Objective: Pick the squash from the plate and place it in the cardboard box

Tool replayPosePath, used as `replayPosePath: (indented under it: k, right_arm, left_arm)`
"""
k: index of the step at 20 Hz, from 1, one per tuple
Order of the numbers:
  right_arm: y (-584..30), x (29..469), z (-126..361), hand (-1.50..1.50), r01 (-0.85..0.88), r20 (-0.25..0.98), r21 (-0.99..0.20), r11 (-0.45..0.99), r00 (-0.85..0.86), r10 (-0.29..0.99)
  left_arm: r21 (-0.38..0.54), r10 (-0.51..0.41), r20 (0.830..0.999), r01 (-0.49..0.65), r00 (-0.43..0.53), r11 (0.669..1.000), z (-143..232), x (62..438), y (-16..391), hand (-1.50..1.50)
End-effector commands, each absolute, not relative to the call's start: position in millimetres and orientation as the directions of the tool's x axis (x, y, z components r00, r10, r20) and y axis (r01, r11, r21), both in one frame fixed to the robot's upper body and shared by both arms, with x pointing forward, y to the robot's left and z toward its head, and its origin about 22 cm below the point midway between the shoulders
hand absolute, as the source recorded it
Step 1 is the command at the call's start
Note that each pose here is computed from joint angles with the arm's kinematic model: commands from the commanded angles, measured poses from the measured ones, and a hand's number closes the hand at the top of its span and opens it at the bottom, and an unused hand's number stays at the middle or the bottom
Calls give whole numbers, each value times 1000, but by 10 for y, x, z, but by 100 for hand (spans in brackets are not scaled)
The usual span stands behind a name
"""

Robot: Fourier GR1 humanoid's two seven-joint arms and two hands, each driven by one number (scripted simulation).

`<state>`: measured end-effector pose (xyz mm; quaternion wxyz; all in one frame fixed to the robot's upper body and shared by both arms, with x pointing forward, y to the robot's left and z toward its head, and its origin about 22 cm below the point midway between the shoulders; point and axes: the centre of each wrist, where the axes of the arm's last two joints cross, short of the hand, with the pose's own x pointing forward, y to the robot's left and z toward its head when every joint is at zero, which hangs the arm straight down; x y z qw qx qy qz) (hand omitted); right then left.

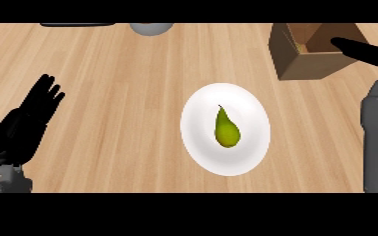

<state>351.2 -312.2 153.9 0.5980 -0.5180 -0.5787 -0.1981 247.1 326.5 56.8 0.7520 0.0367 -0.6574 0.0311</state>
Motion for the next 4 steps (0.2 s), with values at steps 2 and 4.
replayPosePath:
  k: [2, 4]
  right_arm:
    - [-3257, 2920, 1457, -150, 830, 888, -404, 385, 254, 385]
    - [-3250, 3074, 1682, -150, 824, 888, -418, 382, 280, 366]
  left_arm:
    - [0, 12, 989, -85, 144, 996, 547, 2366, 3404, 0]
    - [3, 8, 990, -85, 138, 996, 657, 2528, 3190, 0]
